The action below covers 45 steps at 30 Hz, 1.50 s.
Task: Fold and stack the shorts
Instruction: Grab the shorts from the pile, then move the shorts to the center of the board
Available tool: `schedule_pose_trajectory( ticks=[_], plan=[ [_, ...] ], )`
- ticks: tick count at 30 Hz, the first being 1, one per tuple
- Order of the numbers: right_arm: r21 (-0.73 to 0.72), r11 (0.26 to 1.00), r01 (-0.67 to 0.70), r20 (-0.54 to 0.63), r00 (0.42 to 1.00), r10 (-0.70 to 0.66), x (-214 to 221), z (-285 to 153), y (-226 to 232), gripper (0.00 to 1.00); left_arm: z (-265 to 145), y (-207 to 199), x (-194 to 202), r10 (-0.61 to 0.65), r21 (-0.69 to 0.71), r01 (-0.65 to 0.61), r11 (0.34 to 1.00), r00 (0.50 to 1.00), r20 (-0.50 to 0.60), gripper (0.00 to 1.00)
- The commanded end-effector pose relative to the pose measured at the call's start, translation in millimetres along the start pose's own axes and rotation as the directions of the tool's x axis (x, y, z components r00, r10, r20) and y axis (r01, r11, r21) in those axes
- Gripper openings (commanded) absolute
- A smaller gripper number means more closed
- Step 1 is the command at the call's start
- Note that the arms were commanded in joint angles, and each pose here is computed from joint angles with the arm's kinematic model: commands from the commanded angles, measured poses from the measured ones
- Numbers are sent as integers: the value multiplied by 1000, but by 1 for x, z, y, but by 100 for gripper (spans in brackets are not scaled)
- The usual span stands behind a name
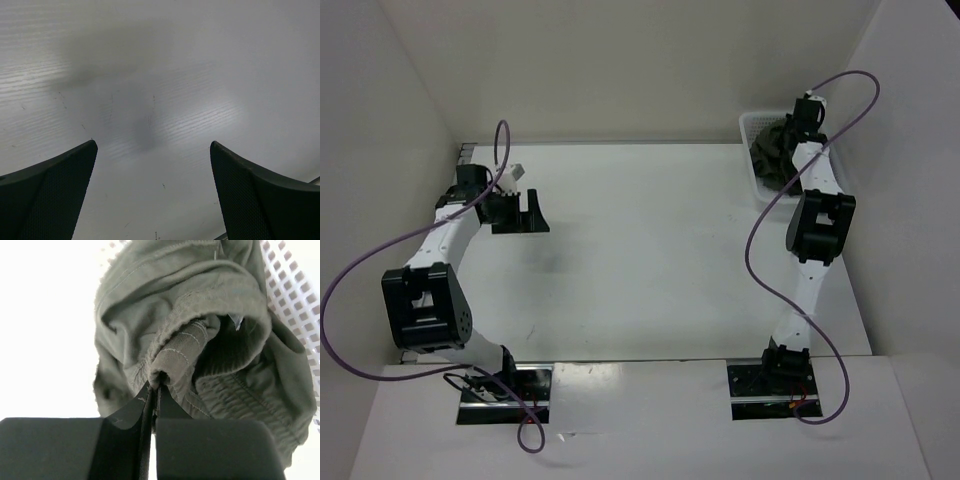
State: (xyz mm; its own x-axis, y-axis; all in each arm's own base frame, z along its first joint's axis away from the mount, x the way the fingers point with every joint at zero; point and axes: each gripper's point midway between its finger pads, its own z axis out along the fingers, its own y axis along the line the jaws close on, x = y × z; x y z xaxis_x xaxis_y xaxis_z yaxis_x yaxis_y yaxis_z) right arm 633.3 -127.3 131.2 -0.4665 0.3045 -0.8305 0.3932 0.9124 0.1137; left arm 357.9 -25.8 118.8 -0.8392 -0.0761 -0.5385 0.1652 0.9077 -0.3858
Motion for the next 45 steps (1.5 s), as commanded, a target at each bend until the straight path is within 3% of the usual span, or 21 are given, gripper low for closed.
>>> schedule_pose_trajectory(
  ticks=[1, 5, 7, 12, 17, 18, 22, 26, 30, 33, 34, 37, 42, 45],
  plan=[
    [-137, 990, -35, 257, 964, 70, -122, -89, 30, 0, -23, -12, -21, 66, -10, -66, 998, 992, 105, 100],
    [-200, 979, -37, 428, 895, 121, -200, -175, 38, 0, -36, -19, -31, 111, -23, -109, 994, 977, 182, 100],
    [-239, 970, -39, 527, 834, 164, -242, -232, 41, 0, -42, -22, -30, 127, -28, -124, 992, 969, 210, 100],
    [-373, 927, 39, 673, 699, 241, -295, -373, 84, 0, -59, -32, -34, 178, -48, -171, 984, 939, 296, 100],
    [-650, 733, 200, 634, 674, 378, -280, -500, 175, 0, -76, -40, -49, 225, -71, -215, 974, 899, 375, 100],
    [-704, 667, 244, 612, 684, 397, -266, -528, 206, 0, -76, -40, -51, 230, -73, -219, 973, 895, 383, 100],
    [-816, 518, 256, 510, 740, 438, -233, -564, 254, 0, -88, -38, -59, 254, -129, -219, 967, 872, 419, 100],
    [-885, 421, 199, 381, 829, 409, -194, -544, 292, 0, -99, -30, -68, 279, -208, -204, 957, 845, 456, 100],
    [-843, 527, 111, 324, 886, 332, -156, -471, 296, 3, -109, -28, -73, 293, -248, -193, 949, 829, 477, 100],
    [-748, 664, 24, 296, 907, 300, -135, -404, 265, 37, -103, -20, -66, 283, -264, -175, 949, 842, 459, 100],
    [-703, 711, -13, 297, 903, 310, -137, -383, 244, 58, -106, -22, -66, 287, -266, -177, 948, 837, 465, 100],
    [-638, 767, -74, 228, 933, 279, -107, -332, 217, 73, -92, -20, -45, 256, -227, -173, 958, 872, 416, 100],
    [-616, 784, -75, 107, 978, 178, -46, -303, 214, 75, -62, -36, -6, 241, -157, -201, 967, 922, 304, 100],
    [-656, 749, -91, -50, 996, 76, 29, -295, 239, 75, -54, -34, 12, 229, -151, -194, 969, 938, 259, 100]
  ],
)
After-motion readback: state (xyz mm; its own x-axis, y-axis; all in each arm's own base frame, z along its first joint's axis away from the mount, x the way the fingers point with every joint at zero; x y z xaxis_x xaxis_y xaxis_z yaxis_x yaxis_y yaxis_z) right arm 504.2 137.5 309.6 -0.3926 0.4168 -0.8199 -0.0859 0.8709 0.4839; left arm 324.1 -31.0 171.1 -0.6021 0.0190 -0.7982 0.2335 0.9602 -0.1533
